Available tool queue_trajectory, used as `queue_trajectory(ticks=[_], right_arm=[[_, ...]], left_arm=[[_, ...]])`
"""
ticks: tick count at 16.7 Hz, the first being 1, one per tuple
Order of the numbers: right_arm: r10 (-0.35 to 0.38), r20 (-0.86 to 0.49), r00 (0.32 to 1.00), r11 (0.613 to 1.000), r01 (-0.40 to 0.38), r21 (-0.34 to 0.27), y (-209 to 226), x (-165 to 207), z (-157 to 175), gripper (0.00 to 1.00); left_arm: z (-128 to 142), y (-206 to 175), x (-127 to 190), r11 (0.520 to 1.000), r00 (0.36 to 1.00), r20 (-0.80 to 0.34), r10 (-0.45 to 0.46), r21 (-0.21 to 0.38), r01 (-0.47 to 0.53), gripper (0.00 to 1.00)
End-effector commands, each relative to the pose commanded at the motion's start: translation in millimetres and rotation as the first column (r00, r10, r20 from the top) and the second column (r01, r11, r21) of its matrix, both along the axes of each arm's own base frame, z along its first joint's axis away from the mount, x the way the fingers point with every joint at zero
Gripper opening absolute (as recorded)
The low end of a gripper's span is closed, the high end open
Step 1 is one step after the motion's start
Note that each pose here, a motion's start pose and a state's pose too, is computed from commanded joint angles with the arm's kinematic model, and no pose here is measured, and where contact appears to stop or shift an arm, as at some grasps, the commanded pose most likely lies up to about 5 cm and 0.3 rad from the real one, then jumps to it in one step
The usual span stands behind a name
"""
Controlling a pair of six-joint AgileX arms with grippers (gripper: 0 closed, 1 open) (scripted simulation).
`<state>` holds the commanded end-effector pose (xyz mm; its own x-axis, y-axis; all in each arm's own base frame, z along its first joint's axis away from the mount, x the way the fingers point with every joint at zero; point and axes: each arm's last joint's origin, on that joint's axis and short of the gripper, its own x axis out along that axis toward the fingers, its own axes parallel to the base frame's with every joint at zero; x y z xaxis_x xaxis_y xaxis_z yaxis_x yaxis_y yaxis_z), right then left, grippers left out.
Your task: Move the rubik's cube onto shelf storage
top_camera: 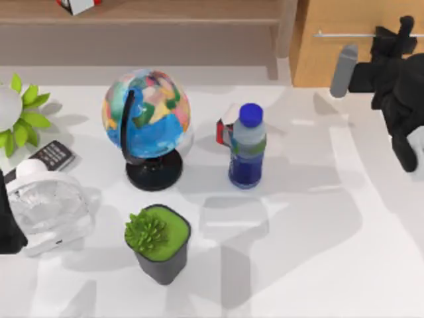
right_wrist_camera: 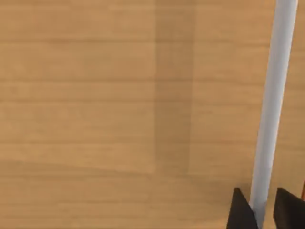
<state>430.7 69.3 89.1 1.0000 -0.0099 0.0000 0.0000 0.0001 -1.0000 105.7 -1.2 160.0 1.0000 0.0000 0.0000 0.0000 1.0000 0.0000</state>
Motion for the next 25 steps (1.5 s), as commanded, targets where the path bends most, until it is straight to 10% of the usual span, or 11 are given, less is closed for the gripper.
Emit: queue_trajectory(ticks=[25], right_arm=[[0.002,-0.006,1.0,1.0,-0.002,0.002,2.0,-66.8,-1.4,0.0]], left_arm=[[0.0,0.0,0.0,1.0,1.0,0.0,0.0,0.0,0.0,1.0]])
